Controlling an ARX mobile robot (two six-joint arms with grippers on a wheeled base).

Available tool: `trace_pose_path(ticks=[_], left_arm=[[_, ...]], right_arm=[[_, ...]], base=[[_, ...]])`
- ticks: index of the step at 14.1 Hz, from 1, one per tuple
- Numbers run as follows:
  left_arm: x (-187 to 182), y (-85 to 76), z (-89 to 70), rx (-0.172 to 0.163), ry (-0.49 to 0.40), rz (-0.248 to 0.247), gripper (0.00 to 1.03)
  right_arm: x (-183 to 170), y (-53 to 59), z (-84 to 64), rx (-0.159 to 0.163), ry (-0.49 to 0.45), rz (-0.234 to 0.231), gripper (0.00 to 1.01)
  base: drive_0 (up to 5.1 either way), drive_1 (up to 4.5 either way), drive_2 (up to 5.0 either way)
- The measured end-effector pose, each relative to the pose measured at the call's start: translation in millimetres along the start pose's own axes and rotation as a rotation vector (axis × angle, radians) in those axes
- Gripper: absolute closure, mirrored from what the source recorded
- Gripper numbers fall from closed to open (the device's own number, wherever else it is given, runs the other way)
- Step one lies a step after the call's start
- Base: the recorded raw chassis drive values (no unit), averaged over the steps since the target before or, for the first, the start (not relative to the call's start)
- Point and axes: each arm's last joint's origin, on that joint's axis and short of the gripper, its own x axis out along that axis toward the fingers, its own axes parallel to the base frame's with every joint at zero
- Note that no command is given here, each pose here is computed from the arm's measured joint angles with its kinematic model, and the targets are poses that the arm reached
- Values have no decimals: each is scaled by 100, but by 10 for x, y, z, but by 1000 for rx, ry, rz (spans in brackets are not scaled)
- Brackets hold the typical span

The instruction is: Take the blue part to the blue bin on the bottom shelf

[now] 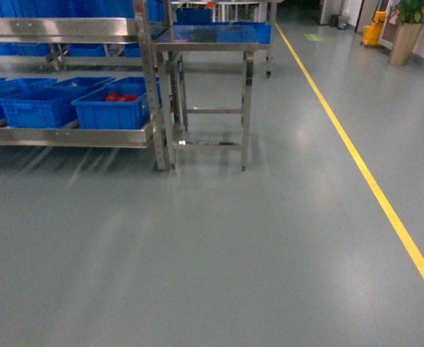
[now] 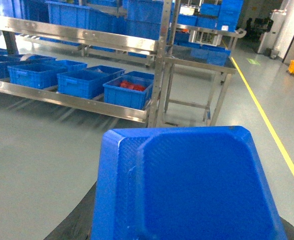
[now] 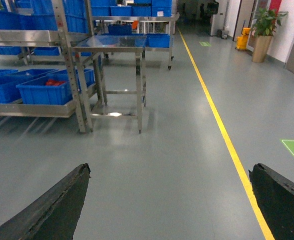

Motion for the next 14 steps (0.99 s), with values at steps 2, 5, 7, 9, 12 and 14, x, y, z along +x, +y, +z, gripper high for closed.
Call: trace_pose_path(ticks=[2, 5, 7, 9, 12, 14], left_arm=[[0, 0, 2, -2, -1, -1, 59], [1, -1, -5, 3, 4, -1, 59], [-1, 0, 1, -1, -1, -1, 59], [0, -1, 4, -3, -3, -2, 59], [0, -1, 2, -1, -1, -2, 59], [0, -1, 1, -1, -1, -2, 59]], right_arm=[[0, 0, -4, 0, 4, 0, 3], [0, 0, -1, 0, 1, 0, 3], [0, 0, -1, 0, 2, 0, 3], [0, 0, 1, 0, -1, 0, 3], [0, 0, 4, 0, -4, 0, 3], [0, 0, 3, 0, -3, 0, 3]], base=[[-3, 400, -406], [-3, 400, -406], [-2, 401, -405], [-2, 401, -405], [-6, 397, -409], [-6, 397, -409]])
